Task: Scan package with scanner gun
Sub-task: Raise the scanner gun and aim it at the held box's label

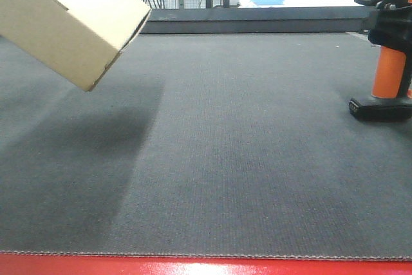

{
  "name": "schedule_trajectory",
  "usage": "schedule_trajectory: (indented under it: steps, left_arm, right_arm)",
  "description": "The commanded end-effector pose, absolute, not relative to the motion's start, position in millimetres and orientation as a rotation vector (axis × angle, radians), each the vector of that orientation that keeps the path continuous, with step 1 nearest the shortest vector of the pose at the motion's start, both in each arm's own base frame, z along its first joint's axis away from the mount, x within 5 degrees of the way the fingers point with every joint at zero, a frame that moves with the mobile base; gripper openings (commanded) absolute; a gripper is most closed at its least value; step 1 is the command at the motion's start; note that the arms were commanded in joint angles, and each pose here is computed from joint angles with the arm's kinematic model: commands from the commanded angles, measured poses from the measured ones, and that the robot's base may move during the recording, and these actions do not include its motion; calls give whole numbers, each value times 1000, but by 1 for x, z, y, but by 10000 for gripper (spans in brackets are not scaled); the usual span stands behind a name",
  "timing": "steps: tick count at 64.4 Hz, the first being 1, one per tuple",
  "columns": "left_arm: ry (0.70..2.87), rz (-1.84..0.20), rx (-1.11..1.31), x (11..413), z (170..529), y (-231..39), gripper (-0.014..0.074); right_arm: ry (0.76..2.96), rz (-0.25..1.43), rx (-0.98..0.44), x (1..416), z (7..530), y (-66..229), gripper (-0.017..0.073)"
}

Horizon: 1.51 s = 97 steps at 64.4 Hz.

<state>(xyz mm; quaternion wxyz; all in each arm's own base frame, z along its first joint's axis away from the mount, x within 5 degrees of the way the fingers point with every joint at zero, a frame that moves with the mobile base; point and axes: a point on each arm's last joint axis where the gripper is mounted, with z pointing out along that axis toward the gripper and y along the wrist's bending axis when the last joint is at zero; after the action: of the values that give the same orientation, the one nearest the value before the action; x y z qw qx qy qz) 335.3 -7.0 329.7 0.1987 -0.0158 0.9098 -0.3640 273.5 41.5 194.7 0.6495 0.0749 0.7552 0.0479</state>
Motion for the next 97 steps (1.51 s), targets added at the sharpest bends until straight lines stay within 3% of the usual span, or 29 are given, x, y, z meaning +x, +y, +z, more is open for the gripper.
schedule_trajectory:
  steps: [1, 55, 61, 67, 72, 81, 97]
  left_arm:
    - [2515, -1043, -44, 334, 335, -8, -111]
    - [2517, -1041, -44, 334, 335, -8, -111]
    - [2517, -1041, -44, 334, 335, -8, -111]
    - [2517, -1041, -44, 334, 335, -8, -111]
    - [2517, -1041, -44, 334, 335, -8, -111]
    - [2517, -1041, -44, 334, 335, -8, -111]
    - [2516, -1043, -44, 334, 335, -8, -111]
  right_arm:
    - [1667, 122, 200, 276, 199, 41, 568]
    - [1665, 139, 206, 291, 204, 45, 559]
    - [1675, 141, 205, 291, 203, 45, 480]
    - [1707, 144, 204, 291, 200, 46, 324]
    - [1734, 147, 204, 290, 198, 46, 107]
    - [1756, 150, 203, 290, 196, 47, -171]
    - [1732, 149, 201, 289, 202, 46, -154]
